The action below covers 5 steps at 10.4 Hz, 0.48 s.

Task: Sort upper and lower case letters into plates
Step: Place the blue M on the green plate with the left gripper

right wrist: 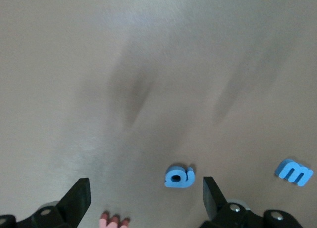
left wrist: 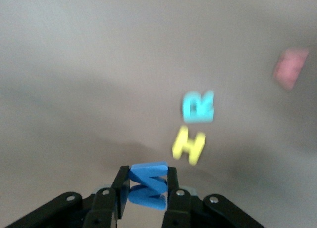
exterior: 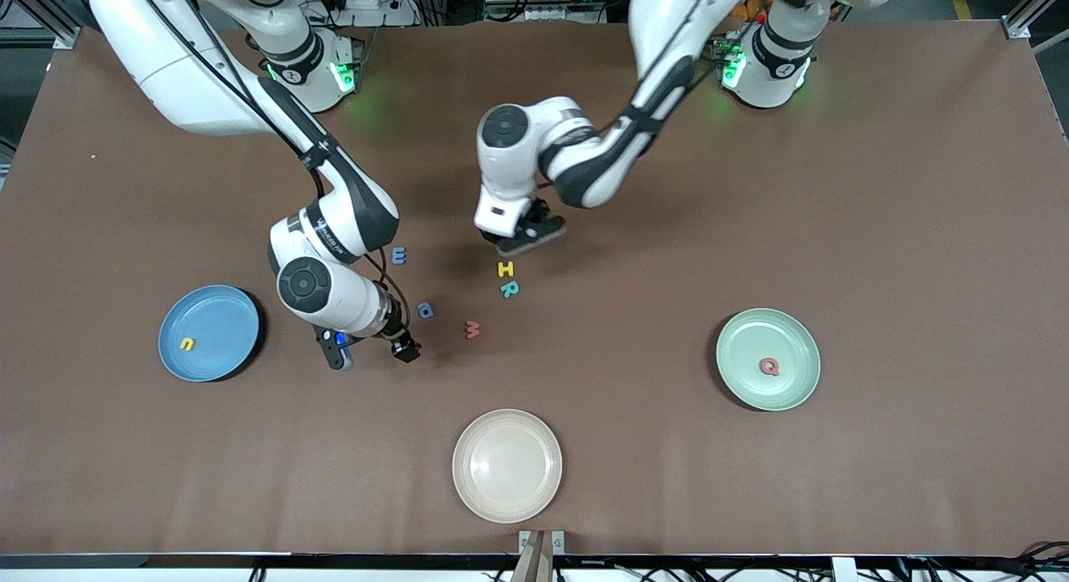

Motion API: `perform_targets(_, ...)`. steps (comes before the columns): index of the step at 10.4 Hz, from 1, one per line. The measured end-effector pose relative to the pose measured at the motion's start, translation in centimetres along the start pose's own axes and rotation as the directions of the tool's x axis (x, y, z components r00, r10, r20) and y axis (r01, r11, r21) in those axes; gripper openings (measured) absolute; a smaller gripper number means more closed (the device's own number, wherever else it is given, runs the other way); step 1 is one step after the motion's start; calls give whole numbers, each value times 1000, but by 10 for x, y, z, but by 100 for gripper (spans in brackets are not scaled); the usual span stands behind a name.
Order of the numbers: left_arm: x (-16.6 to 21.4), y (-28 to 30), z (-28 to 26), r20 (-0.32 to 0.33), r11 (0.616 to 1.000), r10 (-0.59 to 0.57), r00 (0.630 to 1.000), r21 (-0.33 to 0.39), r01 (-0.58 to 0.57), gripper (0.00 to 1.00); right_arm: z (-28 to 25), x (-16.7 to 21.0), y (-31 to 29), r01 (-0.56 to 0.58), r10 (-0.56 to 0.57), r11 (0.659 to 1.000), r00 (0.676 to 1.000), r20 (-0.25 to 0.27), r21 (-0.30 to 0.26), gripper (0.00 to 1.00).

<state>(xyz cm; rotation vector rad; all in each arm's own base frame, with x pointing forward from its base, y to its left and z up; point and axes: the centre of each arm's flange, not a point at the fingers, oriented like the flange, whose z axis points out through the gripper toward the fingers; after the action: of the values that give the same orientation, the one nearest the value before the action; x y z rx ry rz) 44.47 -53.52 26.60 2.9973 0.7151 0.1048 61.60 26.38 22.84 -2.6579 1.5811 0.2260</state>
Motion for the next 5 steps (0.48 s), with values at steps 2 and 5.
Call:
perform_targets(2, 95, -39, -41, -36, 999, -42, 998, -20, 42, 34, 18, -16, 7, 30, -30, 1000, 1000, 5, 8, 100)
perform_targets(5, 199, -99, -40, -41, 1000, -14, 999, 8, 14, 34, 53, -30, 18, 93, -93, 995, 995, -27, -28, 100)
